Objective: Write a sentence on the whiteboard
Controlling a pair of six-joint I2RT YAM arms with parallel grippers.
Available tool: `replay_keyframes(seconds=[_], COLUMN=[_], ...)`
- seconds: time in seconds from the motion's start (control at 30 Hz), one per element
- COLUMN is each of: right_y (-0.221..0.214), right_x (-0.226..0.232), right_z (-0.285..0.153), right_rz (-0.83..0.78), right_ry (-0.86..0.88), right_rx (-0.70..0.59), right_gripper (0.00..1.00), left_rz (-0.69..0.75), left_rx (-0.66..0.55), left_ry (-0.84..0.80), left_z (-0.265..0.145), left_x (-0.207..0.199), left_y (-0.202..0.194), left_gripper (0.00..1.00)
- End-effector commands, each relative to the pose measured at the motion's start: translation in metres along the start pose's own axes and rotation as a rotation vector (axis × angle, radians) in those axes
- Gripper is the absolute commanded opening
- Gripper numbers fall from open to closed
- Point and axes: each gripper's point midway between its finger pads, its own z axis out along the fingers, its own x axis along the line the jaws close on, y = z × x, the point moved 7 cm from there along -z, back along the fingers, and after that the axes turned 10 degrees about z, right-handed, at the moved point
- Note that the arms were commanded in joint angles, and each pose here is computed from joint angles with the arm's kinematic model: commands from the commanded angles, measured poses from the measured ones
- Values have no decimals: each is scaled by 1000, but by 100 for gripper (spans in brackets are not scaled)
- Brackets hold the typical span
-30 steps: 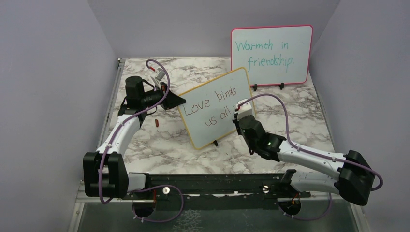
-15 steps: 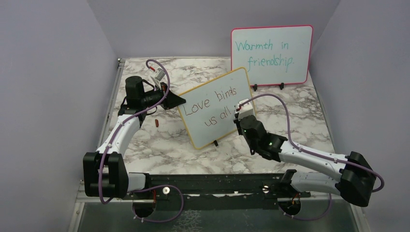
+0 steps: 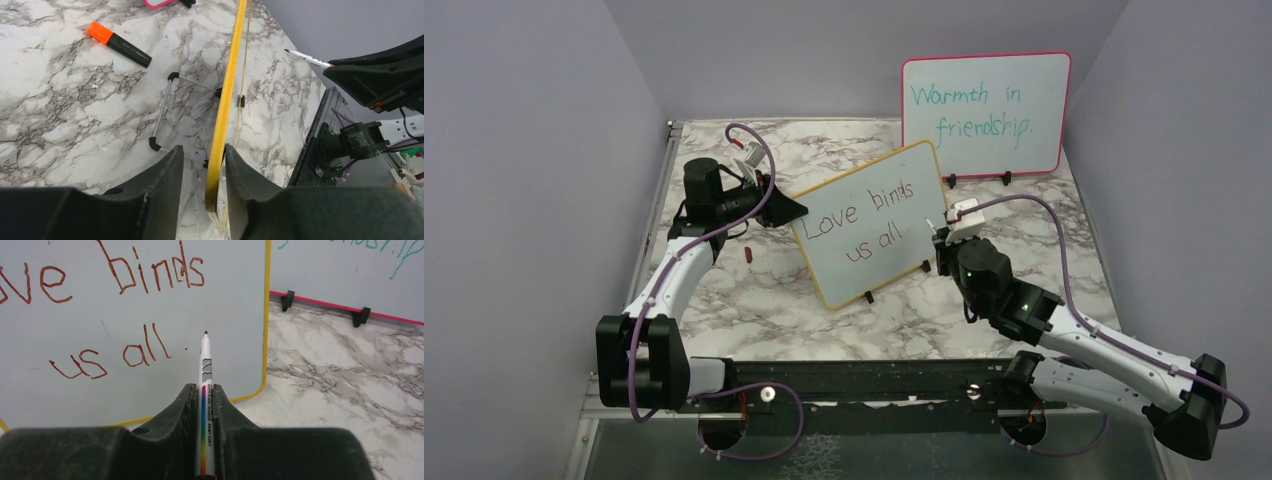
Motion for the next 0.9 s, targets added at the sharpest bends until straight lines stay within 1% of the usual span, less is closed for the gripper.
replay_keyframes(seconds=[0.0,0.1,0.2,0.27,0.37,0.53,0.6,0.73,0.87], right_y=[18,24,32,36,41,44,43,44,47], right_x=[-7,-11,-16,-20,-23,-29,-30,-31,-32], right_z=[-12,-18,-24,-28,-34,-42,-44,-46,-50], right_rz=[29,35,45,51,67,95,107,123,140], right_ry=[-17,-21,-30,-35,-33,-31,-27,-17,-6], right_rx=[-30,-47,-70,-83,-97,-124,-132,-142,-153], right_gripper=[1,1,1,1,1,1,1,1,1], left_rz=[5,13,1,-9,-39,-108,-139,-208,-281], left_rx=[-24,-66,-107,-127,-156,-178,-167,-92,13], left_ry=[80,124,215,291,432,675,766,914,984], left_z=[-7,-12,-22,-30,-45,-71,-80,-90,-90], left_x=[-1,-8,-14,-17,-21,-23,-21,-10,2], left_y=[11,26,40,47,55,54,46,19,-9], left_gripper=[40,49,59,64,76,85,89,92,92])
